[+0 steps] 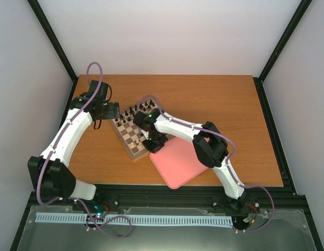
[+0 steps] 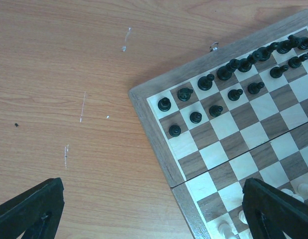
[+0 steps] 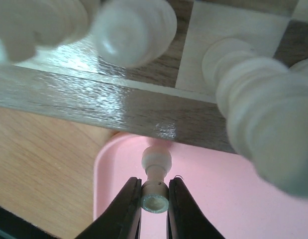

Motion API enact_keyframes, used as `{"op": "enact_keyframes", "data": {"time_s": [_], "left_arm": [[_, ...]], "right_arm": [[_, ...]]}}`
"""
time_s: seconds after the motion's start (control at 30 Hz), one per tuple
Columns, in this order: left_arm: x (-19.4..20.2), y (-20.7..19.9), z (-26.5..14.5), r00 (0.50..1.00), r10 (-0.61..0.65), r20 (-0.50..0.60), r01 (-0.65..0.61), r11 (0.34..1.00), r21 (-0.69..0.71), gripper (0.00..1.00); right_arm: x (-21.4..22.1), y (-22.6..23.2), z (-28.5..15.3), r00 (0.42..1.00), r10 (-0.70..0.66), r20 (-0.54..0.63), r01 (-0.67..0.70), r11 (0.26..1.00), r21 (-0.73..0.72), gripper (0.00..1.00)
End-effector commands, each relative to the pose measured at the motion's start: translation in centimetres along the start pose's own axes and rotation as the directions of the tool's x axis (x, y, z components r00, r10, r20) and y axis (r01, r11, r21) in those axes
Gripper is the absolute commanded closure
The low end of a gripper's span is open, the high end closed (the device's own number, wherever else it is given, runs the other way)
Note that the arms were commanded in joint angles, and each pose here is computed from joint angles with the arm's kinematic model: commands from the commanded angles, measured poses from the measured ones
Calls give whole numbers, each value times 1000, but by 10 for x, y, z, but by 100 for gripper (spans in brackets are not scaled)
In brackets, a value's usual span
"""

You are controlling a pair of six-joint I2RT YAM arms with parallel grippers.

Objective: Set up the chess pieces on the board
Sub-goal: Pick up the chess piece from the storage box, then place the chess piece on the chessboard.

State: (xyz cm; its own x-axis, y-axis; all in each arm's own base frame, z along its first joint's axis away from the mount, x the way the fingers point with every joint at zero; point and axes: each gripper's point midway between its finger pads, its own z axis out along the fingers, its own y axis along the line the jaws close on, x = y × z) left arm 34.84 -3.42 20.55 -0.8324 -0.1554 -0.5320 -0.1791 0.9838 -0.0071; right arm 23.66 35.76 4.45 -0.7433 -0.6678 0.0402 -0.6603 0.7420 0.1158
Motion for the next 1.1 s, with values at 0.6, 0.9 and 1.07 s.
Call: {"op": "enact_keyframes", "data": {"time_s": [0.6, 0.9, 1.07], "left_arm": [[-8, -1, -3, 1000, -9, 20, 9, 1000, 8, 0], [-7, 0, -7, 1000, -15, 27, 14, 1000, 15, 0], [-7, 0, -9, 999, -16, 32, 15, 1000, 19, 0]], "right_arm": [[-42, 77, -79, 973, -131, 190, 154, 982, -111, 90], [-52, 82, -58, 975, -139, 174, 160, 981, -112, 90], [-58, 81, -46, 976, -139, 165, 157, 983, -100, 90]]}}
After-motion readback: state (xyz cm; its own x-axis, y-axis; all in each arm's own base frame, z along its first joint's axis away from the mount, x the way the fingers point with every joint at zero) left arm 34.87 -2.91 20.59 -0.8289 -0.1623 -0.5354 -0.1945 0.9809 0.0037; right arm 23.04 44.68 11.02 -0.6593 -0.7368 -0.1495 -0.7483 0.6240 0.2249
